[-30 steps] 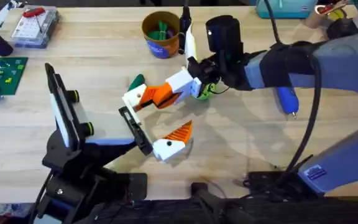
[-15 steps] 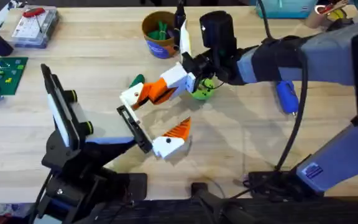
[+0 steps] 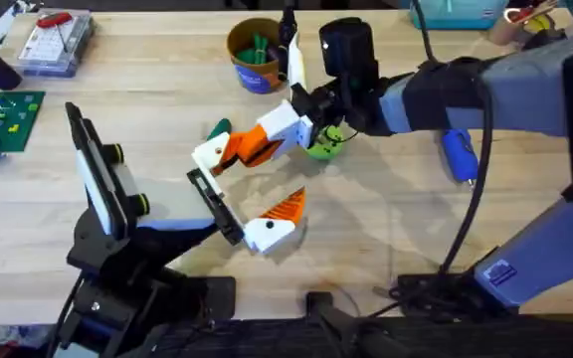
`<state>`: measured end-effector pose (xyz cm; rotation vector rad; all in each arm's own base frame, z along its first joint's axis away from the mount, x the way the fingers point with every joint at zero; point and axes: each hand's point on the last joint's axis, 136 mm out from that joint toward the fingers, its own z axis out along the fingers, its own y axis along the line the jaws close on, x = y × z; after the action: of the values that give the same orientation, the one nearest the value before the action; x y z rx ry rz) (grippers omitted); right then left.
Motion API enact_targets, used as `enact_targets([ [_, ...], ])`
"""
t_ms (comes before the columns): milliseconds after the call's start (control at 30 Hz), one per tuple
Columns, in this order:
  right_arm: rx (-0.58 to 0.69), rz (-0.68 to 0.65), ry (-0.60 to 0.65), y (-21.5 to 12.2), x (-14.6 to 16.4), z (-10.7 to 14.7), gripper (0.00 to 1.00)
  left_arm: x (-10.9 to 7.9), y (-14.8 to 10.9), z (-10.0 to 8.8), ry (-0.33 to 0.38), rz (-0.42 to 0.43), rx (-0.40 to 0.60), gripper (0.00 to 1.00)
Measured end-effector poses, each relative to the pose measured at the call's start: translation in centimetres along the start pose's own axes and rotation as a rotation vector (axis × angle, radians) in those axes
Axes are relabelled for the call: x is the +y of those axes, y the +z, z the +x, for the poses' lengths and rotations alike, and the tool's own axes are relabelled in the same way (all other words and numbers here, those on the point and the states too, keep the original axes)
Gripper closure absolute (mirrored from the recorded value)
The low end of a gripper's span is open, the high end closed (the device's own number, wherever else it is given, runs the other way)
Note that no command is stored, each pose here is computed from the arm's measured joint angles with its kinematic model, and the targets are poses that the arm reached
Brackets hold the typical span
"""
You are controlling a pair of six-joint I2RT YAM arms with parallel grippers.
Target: Pick up the gripper from the table and insert it into the empty holder that is missing its gripper. Then pick up a screw, insert it into the mounting hole, and use the screwdriver to tighten it. Finally, clean up the table by picking up the vegetable and placing it into the bucket.
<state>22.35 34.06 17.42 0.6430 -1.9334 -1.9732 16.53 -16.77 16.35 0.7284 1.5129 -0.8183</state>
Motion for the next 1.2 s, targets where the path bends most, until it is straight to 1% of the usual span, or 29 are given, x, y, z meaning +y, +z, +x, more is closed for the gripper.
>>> enact_targets([
  [433,0.0,0.0,-0.001,0.0,0.0,0.0,0.996,0.0,0.0,0.0,0.0,0.0,0.0,0.009],
  [467,0.0,0.0,0.001,0.0,0.0,0.0,0.963,0.0,0.0,0.0,0.0,0.0,0.0,0.009],
  [500,-0.001,0.001,0.001,0.0,0.0,0.0,0.829,-0.1,0.0,0.0,-0.001,0.003,0.0,0.01],
  [533,-0.008,0.005,-0.003,0.0,0.0,-0.3,0.695,-0.5,0.0,0.1,-0.006,0.028,0.003,0.01],
  [600,-0.017,0.01,-0.034,0.0,0.5,-0.9,0.4,-1.8,0.0,0.1,-0.007,0.097,0.009,0.01],
  [633,-0.022,0.012,-0.052,0.0,0.8,-1.2,0.233,-2.2,0.0,0.2,-0.008,0.12,0.011,0.01],
  [667,-0.026,0.014,-0.063,0.0,1.0,-1.5,0.088,-2.5,-0.1,0.2,-0.01,0.137,0.013,0.01],
  [700,-0.028,0.015,-0.072,0.0,1.1,-1.6,0.029,-2.7,-0.1,0.3,-0.011,0.15,0.014,0.01],
  [733,-0.033,0.019,-0.069,0.0,1.1,-1.7,0.009,-3.1,-0.1,0.3,-0.012,0.172,0.017,0.01],
  [1000,-0.045,0.021,-0.067,-0.5,1.0,-1.9,0.008,-3.4,-0.2,0.4,-0.013,0.192,0.019,0.01],
  [1200,-0.112,0.029,-0.058,-3.1,0.9,-3.0,0.008,-3.5,-0.2,0.4,-0.014,0.198,0.02,0.01],
])
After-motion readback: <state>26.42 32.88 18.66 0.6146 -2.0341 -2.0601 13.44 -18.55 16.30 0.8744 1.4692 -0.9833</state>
